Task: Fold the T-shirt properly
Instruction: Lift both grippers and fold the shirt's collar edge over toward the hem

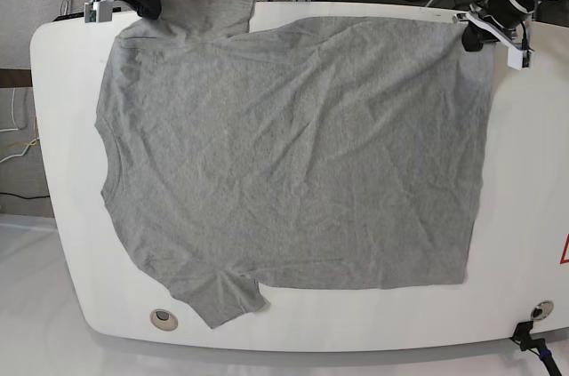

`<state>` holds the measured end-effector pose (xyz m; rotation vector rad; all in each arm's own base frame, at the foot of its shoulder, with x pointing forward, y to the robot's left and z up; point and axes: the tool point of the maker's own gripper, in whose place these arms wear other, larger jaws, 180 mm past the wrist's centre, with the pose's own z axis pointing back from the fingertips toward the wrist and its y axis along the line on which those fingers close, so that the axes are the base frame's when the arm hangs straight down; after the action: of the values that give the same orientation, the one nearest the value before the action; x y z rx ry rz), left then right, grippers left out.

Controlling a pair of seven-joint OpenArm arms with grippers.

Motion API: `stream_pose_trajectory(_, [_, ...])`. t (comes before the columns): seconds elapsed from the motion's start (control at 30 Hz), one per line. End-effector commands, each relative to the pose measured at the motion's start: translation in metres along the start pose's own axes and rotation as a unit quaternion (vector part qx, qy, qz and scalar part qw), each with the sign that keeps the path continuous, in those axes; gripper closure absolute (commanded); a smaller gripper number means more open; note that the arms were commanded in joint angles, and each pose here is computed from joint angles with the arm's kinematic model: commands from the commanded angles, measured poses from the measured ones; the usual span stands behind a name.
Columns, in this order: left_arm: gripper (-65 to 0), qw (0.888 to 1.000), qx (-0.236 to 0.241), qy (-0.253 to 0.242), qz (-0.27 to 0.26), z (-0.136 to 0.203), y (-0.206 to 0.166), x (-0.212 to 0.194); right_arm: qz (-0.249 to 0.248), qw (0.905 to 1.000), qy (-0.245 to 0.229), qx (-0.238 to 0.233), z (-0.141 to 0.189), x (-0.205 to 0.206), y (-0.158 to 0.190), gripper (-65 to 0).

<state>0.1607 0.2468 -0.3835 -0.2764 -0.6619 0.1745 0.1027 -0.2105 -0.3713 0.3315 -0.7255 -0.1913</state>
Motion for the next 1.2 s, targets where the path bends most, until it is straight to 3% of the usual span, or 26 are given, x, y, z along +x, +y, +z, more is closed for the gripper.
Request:
stream_pose_trajectory(0.0, [0.0,0.998,-0.025,-0.039,-0.032,0.0,-0.011,0.028,0.025,0.9989,-0.039,0.013,0.001,0.027,0.003,0.0])
stream_pose_trajectory(0.4, [0.0,0.984,-0.063,-0.16,-0.053,-0.017,-0.04,0.128,0.1,0.9905,-0.088,0.035,-0.029,0.109,0.009,0.0])
stream_pose_trajectory(0.67, [0.0,0.983,-0.065,-0.172,-0.017,-0.037,-0.027,0.15,0.102,0.9845,-0.135,0.047,-0.044,0.149,0.014,0.0])
stream_pose_trajectory(1.0, [0.0,0.98,-0.072,-0.186,0.014,-0.056,-0.019,0.176,0.056,0.9847,-0.157,0.051,-0.074,0.177,-0.003,0.0])
stream_pose_trajectory(1.17, [0.0,0.978,-0.076,-0.195,0.015,-0.056,-0.021,0.186,0.066,0.984,-0.153,0.062,-0.089,0.195,-0.002,0.0])
